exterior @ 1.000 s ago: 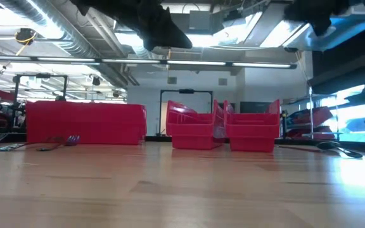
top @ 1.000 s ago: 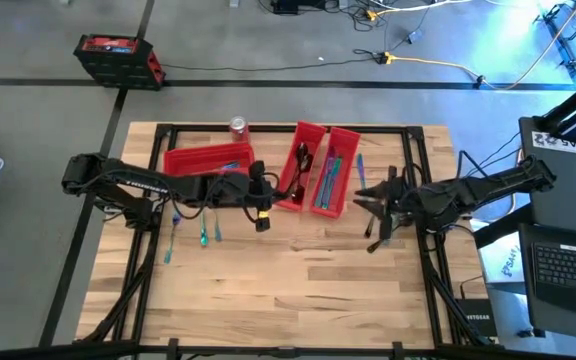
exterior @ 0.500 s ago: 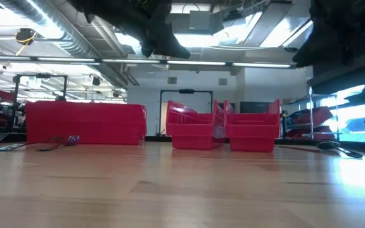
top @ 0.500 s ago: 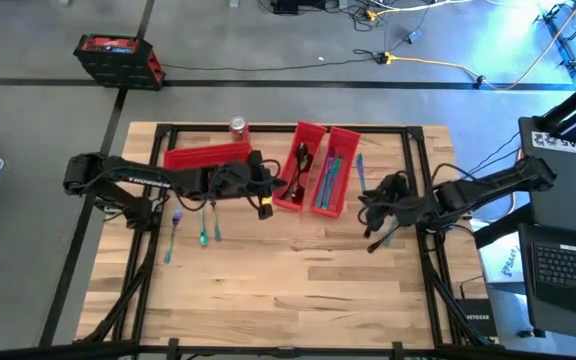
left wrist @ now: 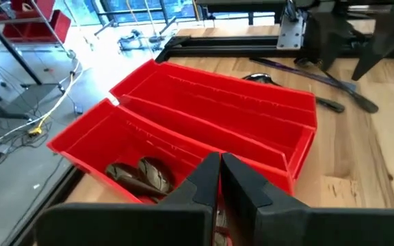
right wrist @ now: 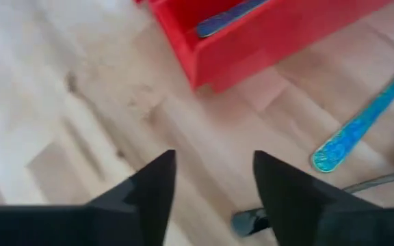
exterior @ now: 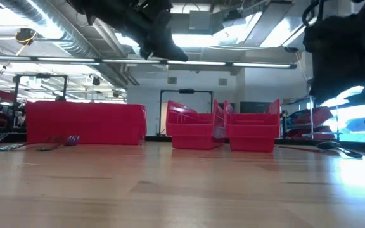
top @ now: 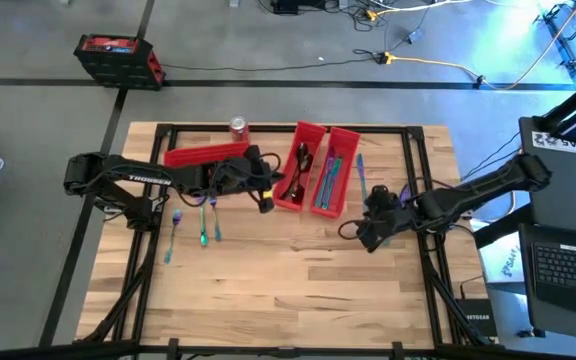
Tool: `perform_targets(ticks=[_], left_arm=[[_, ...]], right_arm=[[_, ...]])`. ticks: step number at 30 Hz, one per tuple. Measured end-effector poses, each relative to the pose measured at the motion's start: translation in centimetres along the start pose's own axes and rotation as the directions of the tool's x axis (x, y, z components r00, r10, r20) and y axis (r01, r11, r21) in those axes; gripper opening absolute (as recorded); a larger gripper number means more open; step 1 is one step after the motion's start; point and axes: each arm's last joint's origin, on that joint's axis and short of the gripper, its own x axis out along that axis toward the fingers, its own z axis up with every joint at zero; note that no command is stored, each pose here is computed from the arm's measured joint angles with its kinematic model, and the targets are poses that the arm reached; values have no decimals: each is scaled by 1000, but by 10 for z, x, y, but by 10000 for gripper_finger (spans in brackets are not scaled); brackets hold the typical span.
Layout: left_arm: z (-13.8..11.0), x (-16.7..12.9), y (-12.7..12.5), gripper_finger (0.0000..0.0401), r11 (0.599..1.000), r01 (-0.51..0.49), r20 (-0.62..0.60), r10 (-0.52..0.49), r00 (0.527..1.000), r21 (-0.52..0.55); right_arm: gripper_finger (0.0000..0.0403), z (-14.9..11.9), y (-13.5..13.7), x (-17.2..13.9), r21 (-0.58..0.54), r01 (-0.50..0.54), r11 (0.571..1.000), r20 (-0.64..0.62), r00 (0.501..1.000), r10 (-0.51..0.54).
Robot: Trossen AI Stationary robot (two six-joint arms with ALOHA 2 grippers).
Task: Sort silverware
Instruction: Put the black spoon into the middle red bin
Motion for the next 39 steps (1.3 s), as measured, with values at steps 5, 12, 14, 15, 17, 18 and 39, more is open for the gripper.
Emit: perform_targets(ticks=[5, 12, 14, 15, 17, 18, 39], left_arm=[[1, 0, 2, 0, 1000, -4, 11, 4, 1000, 2], [1, 3, 10, 0, 999, -35, 14, 35, 999, -12], [0, 4, 13, 0, 998, -46, 14, 47, 999, -35], [0, 5, 15, 0, 998, -52, 15, 53, 998, -45], [-1, 6, 18, 0, 996, -61, 5, 61, 998, -61], [-1, 6, 18, 0, 996, -62, 3, 63, 998, -63], [-5, 9, 19, 0, 997, -64, -23, 64, 998, -40]], right_arm=[[273, -1, -11, 8, 241, 177, 954, 35, 981, -191], [314, -11, -32, 8, 470, 417, 778, -207, 909, -362], [314, -9, -32, 10, 537, 412, 736, -179, 908, -378], [314, -8, -33, 11, 554, 418, 720, -170, 903, -394], [310, -5, -34, 14, 562, 429, 707, -164, 896, -413], [308, -5, -35, 15, 554, 449, 701, -177, 886, -428], [269, -3, -33, 81, 602, 610, 515, -302, 772, -560]])
